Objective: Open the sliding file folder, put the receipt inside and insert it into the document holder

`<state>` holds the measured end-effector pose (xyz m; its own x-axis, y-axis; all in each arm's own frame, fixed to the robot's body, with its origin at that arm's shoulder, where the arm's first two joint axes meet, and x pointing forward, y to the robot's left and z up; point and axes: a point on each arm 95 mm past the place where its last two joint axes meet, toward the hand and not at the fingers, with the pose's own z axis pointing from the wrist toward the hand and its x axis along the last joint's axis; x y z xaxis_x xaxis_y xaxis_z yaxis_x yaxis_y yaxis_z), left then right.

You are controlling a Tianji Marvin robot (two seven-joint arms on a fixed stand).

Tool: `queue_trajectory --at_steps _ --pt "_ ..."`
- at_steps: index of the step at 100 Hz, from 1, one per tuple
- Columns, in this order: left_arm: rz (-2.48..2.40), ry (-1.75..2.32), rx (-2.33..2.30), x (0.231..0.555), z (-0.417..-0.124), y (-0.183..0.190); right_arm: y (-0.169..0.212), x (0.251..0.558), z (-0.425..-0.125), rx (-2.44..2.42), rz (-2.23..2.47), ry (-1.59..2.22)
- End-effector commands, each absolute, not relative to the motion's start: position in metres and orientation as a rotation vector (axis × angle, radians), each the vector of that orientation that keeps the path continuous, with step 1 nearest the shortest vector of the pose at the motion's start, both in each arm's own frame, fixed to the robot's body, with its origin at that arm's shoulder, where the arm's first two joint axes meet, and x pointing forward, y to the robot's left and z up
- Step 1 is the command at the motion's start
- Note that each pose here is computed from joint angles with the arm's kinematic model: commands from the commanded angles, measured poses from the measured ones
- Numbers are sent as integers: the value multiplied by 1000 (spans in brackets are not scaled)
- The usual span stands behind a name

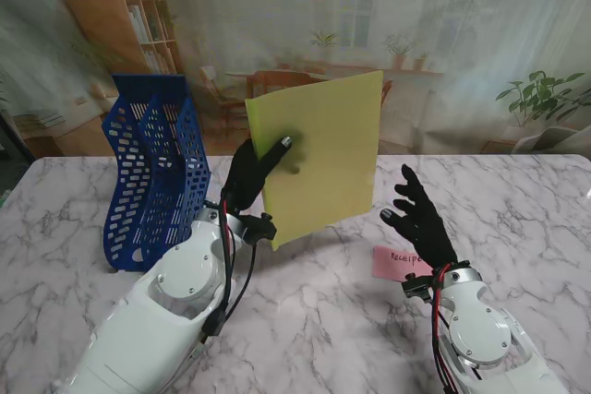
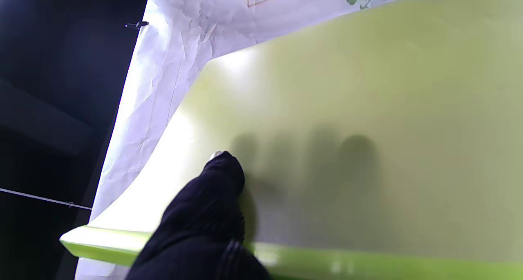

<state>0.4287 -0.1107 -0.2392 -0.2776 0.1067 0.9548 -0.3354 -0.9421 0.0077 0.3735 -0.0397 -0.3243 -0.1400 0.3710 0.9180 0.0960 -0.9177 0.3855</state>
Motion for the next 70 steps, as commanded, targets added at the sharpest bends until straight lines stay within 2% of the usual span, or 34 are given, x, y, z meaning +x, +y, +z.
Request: queue_trajectory --at_steps 1,30,70 --pt "2250 -309 1683 416 -249 -120 -43 373 -327 1973 2167 529" --pt "2145 -338 1682 399 -268 -129 -47 374 -328 2014 2173 497" --pt "2079 -407 1666 394 -276 -140 -52 376 -331 1975 2193 558"
